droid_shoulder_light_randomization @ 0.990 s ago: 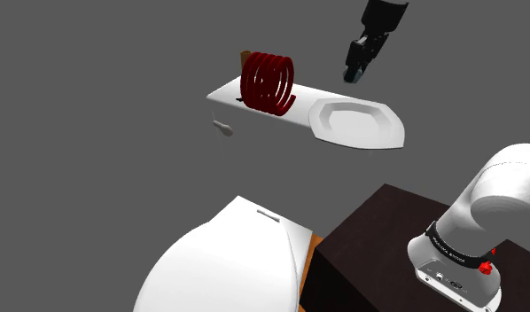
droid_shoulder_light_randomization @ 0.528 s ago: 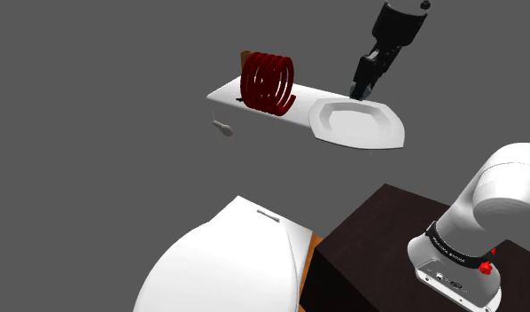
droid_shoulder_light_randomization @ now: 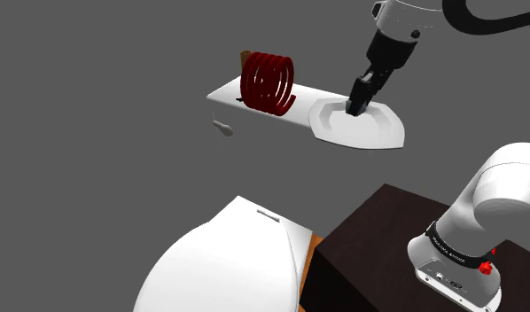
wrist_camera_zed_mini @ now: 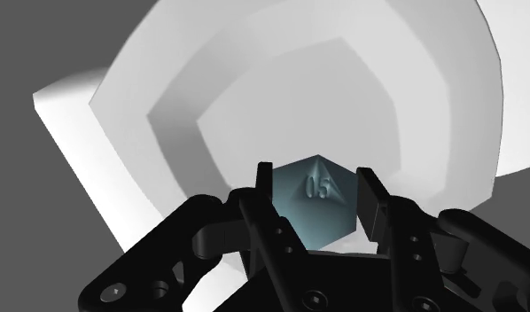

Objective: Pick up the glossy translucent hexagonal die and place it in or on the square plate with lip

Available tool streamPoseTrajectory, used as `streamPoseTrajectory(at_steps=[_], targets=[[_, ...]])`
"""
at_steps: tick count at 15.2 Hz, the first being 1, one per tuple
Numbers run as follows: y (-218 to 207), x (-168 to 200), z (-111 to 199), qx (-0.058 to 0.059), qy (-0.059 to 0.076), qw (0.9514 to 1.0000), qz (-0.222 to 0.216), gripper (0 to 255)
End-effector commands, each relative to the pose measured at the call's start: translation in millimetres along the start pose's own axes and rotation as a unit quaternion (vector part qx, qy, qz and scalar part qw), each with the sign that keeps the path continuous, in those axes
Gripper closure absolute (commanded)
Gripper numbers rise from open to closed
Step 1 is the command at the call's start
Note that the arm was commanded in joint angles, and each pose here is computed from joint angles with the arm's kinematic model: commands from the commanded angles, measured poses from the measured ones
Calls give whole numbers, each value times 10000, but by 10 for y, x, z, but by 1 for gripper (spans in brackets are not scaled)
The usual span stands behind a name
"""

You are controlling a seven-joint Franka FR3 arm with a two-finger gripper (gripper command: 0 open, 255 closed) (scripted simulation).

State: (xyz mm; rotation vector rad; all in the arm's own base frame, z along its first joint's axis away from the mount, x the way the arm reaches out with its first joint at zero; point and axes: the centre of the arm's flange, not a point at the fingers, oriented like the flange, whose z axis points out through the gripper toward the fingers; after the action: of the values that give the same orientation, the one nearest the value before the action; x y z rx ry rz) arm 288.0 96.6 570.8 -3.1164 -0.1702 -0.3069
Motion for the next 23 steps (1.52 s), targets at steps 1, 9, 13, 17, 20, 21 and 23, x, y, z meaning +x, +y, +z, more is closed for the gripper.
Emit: streamPoseTrajectory(at_steps=[1,9,13,17,20,21,23], targets=[[-2,-24,108,0,2,10000,1,255],[-3,-50,240,0,2,10000,1,255],[-3,-50,240,0,2,10000,1,0],[-3,-50,240,0,2,10000,1,0],[-3,-50,-156,0,2,10000,1,0],[-3,-50,-260,0,2,10000,1,0],[-3,-50,-260,0,2,10000,1,0]])
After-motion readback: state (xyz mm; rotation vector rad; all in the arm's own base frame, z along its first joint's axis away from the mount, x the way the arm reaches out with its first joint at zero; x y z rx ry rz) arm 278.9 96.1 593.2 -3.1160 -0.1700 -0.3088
